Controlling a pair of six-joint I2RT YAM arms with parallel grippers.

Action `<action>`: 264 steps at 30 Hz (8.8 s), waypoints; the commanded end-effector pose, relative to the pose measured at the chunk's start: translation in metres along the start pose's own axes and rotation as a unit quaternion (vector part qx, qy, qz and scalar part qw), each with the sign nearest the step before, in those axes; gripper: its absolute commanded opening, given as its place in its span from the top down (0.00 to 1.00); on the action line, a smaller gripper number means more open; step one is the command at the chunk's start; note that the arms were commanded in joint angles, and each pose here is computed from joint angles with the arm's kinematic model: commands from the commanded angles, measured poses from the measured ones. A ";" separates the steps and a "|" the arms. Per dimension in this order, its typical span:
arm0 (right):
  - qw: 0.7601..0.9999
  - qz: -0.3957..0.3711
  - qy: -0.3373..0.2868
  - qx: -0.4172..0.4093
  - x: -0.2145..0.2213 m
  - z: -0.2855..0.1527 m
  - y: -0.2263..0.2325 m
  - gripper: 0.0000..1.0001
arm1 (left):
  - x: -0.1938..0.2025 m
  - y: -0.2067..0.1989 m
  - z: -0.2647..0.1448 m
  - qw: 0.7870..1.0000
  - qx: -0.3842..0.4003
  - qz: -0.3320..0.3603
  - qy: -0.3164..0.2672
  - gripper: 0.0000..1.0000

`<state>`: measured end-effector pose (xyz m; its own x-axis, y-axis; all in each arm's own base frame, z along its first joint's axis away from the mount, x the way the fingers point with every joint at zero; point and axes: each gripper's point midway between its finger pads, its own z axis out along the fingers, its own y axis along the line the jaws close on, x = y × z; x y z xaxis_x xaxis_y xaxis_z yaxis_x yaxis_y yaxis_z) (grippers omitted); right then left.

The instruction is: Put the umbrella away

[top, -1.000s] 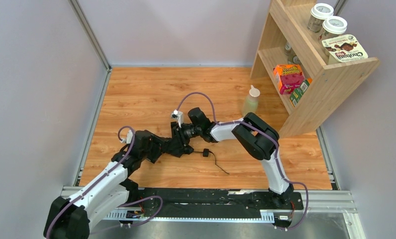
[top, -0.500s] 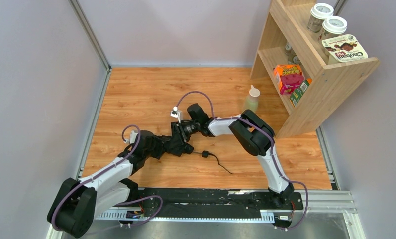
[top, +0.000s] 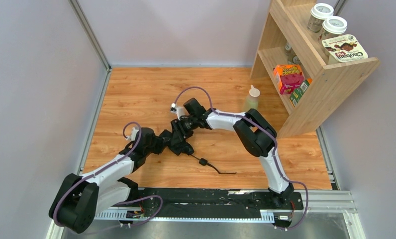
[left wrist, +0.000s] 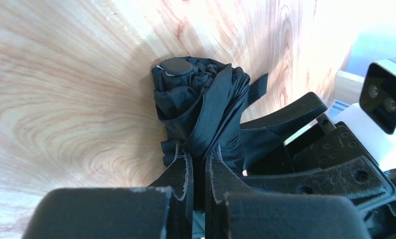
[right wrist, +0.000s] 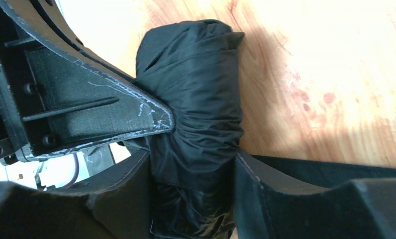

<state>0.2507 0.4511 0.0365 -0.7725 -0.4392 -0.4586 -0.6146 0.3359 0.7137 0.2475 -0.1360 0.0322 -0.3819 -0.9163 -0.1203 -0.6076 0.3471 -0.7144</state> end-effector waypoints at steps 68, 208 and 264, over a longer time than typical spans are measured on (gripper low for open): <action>0.993 0.017 0.112 0.027 0.107 0.011 -0.045 1.00 | -0.010 -0.002 0.018 0.978 -0.181 0.078 0.065 0.25; 0.893 0.268 -0.164 0.322 0.063 -0.159 -0.017 0.13 | 0.035 0.061 -0.002 0.963 -0.159 0.171 0.138 1.00; 0.945 0.096 -0.200 0.238 -0.066 -0.083 -0.116 0.71 | 0.030 0.098 -0.034 0.920 -0.348 0.112 0.138 1.00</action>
<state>0.3717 0.3927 0.0283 -0.8321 0.0892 -0.5473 -0.3629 0.6587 0.6591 0.2192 -0.1698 0.0220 -0.6731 -0.7392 0.0236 -0.6760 0.6021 -0.4249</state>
